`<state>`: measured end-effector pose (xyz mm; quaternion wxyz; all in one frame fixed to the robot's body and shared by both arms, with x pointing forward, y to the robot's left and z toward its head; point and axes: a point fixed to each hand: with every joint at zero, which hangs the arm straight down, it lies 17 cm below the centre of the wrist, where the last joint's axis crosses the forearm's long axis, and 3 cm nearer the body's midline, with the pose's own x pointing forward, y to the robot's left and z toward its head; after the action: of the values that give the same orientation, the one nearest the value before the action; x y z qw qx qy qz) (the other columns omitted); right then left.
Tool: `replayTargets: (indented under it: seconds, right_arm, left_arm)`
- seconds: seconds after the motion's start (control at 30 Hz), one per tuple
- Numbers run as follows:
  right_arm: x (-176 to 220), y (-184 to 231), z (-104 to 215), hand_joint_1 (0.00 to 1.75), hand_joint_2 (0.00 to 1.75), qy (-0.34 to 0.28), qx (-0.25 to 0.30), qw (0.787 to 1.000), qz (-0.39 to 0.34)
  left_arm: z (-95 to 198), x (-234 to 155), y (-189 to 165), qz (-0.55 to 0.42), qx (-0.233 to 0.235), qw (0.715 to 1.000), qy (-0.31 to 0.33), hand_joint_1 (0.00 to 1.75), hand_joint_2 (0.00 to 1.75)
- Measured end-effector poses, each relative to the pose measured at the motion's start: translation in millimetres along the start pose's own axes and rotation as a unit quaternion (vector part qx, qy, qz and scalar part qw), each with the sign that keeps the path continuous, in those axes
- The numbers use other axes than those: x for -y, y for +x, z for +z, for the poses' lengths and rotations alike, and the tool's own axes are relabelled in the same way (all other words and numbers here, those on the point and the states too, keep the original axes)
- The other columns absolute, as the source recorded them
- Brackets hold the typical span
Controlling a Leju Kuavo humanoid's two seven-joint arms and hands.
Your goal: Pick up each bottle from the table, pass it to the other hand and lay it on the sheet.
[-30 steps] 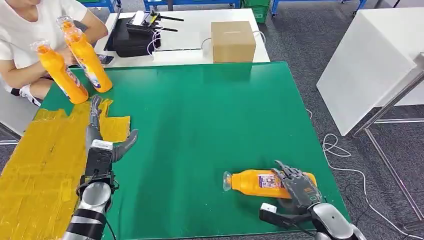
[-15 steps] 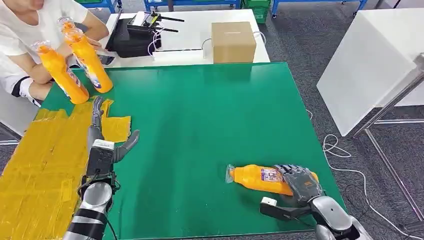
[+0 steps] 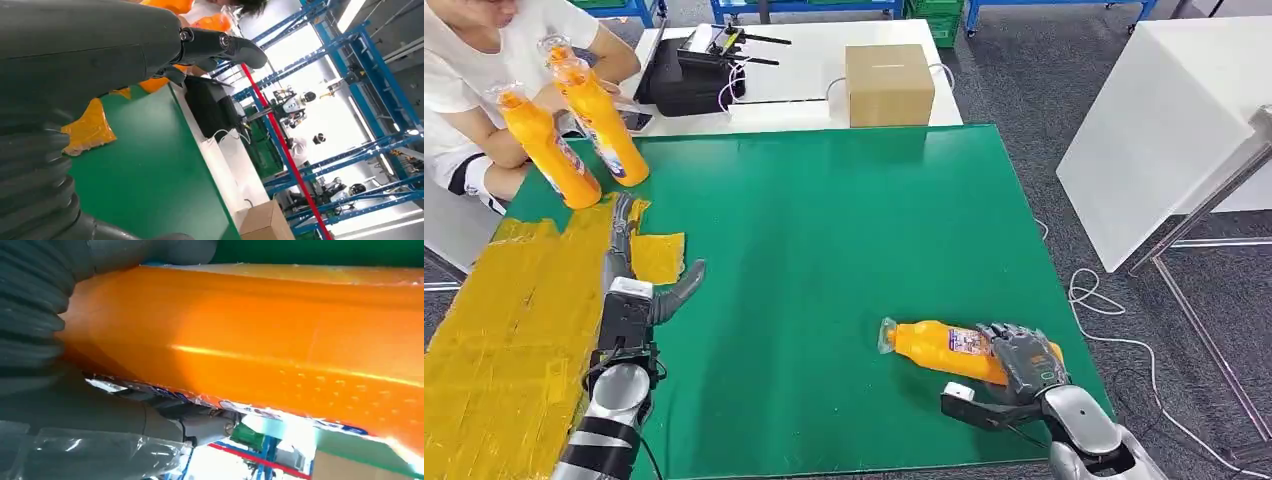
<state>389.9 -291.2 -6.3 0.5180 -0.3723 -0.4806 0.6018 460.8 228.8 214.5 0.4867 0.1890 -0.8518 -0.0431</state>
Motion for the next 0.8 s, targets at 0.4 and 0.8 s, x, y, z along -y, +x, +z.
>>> replayTargets:
  seconds: [0.4,0.8]
  right_arm:
    - [94,22,-20,1.75,1.75,-0.181,0.004,0.960,-0.211]
    - [186,25,-35,1.75,1.75,-0.320,0.039,0.841,-0.435]
  left_arm:
    - [20,61,0,0.118,-0.056,0.980,-0.150,0.00,1.75]
    - [35,136,65,0.258,-0.040,0.911,-0.320,0.00,1.75]
